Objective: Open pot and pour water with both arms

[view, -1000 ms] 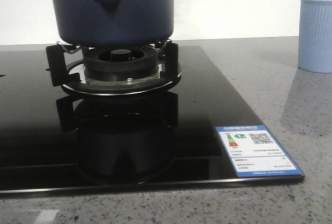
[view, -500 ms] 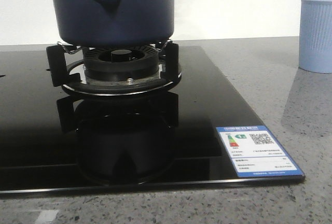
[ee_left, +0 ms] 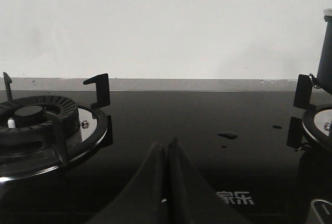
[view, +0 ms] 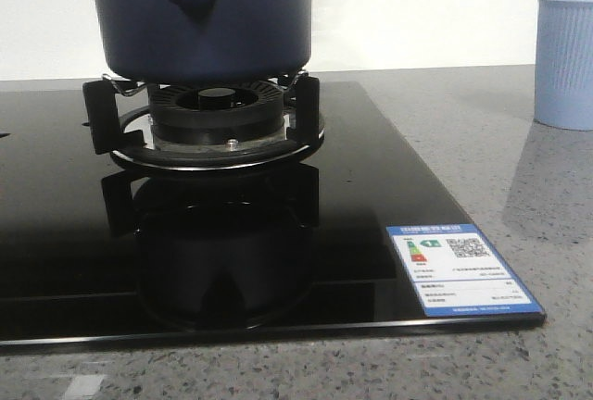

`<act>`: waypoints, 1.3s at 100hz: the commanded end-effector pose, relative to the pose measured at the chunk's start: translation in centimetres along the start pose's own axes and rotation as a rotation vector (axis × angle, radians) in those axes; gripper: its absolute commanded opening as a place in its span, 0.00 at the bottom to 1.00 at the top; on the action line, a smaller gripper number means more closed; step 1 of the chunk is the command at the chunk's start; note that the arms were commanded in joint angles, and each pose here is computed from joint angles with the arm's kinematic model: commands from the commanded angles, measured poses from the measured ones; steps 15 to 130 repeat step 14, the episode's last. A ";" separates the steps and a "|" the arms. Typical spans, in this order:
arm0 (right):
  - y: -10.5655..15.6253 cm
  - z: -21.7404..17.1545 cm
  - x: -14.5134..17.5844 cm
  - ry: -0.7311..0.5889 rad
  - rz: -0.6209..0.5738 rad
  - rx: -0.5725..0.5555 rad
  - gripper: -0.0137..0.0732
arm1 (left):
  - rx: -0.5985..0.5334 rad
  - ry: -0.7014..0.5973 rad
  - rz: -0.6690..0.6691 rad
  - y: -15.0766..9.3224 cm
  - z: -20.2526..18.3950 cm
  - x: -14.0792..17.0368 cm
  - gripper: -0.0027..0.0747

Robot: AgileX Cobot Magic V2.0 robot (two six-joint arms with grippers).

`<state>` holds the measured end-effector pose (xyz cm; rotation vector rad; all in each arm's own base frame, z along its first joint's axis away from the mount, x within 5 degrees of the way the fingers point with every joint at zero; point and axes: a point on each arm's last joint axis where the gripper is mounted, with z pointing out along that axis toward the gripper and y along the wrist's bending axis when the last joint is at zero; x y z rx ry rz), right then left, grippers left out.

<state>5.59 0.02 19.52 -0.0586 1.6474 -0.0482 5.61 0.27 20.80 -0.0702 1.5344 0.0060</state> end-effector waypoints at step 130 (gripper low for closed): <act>0.0 0.0 0.1 -0.058 -0.013 0.003 0.07 | 0.005 -0.092 -0.014 0.0 -0.2 -0.5 0.01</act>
